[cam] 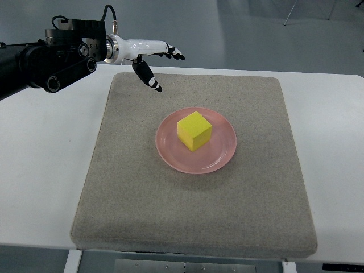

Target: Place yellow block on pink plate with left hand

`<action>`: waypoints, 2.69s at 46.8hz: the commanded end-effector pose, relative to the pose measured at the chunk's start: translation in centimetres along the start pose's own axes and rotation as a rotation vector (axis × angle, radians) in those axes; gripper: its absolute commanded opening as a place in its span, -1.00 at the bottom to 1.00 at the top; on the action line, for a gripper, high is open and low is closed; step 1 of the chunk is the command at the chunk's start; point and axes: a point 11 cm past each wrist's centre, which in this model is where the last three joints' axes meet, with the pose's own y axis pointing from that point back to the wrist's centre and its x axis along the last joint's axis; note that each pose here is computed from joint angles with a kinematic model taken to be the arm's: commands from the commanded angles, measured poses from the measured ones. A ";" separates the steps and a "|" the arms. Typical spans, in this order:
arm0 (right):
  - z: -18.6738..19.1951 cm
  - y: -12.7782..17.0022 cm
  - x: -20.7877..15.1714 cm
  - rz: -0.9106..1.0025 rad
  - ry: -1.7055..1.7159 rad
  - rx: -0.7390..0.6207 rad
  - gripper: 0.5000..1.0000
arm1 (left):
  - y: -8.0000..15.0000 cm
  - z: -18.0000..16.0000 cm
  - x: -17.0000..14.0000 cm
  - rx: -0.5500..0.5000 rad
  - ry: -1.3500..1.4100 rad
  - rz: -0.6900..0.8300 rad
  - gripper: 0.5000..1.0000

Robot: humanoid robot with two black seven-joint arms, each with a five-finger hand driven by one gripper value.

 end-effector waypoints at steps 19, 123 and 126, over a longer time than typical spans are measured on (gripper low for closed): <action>0.0 0.0 0.0 0.000 0.001 0.000 0.69 | 1.7 -5.9 2.0 0.085 0.354 0.220 0.82; 0.0 0.0 0.0 0.000 0.000 0.000 0.69 | 2.0 -11.6 -5.3 -0.195 1.619 0.725 0.84; 0.0 0.0 0.0 0.000 0.000 0.000 0.69 | 1.5 -11.2 -6.3 -0.190 1.633 0.707 0.84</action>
